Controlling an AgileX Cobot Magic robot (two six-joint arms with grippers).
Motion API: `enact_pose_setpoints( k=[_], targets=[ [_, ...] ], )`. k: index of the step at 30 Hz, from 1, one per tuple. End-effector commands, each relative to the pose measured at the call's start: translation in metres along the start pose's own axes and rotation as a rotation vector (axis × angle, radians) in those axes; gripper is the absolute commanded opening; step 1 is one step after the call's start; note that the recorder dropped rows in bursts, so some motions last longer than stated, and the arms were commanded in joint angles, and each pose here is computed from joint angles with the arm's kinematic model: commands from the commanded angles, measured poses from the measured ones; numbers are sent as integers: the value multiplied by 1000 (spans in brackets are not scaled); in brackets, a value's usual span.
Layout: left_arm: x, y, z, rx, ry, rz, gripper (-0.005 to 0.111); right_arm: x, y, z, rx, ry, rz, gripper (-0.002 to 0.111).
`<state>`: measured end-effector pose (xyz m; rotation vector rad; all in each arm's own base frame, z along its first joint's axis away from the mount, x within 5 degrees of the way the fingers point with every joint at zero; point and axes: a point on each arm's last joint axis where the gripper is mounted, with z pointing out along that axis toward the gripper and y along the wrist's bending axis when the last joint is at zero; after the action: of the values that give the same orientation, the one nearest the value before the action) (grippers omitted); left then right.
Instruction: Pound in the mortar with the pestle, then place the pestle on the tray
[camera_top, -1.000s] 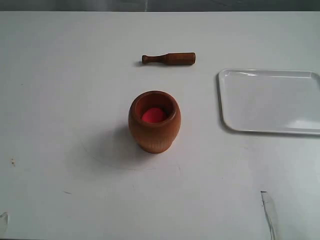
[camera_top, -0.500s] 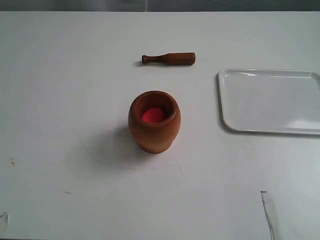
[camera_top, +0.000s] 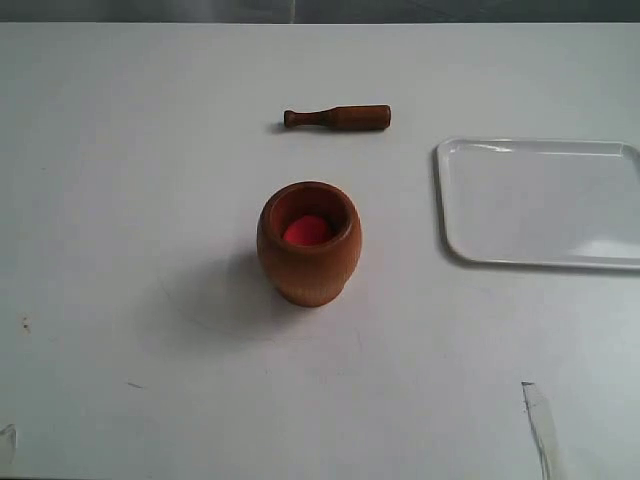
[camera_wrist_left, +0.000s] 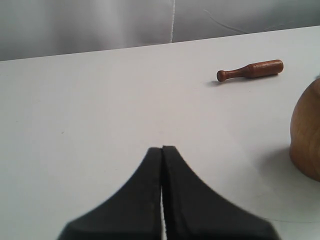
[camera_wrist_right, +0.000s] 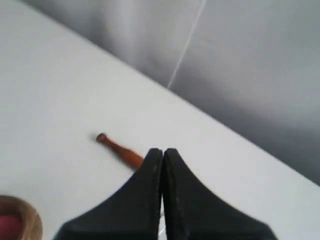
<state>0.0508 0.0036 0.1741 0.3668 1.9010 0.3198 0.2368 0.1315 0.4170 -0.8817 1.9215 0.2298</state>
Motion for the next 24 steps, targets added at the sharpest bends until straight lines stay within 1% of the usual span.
enact_pose_setpoints(
  k=[1,4,7,10,12,14,17,22,24],
  targets=[
    [0,-1,0,8,-7,-12,0,-14,2,90,-178,254,-93,0],
    [0,-1,0,8,-7,-12,0,-17,-3,141,-253,374,-108,0],
    [0,-1,0,8,-7,-12,0,-10,-5,186,-336,477,-176,0],
    [0,-1,0,8,-7,-12,0,-3,-5,230,-362,472,-252,0],
    [0,-1,0,8,-7,-12,0,0,-1,248,-380,463,-303,0],
    [0,-1,0,8,-7,-12,0,4,8,265,-415,454,-382,0],
    [0,-1,0,8,-7,-12,0,12,23,286,-448,458,-460,0],
    [0,-1,0,8,-7,-12,0,30,46,317,-424,530,-576,0],
    [0,-1,0,8,-7,-12,0,38,49,327,-434,546,-577,0]
  ],
)
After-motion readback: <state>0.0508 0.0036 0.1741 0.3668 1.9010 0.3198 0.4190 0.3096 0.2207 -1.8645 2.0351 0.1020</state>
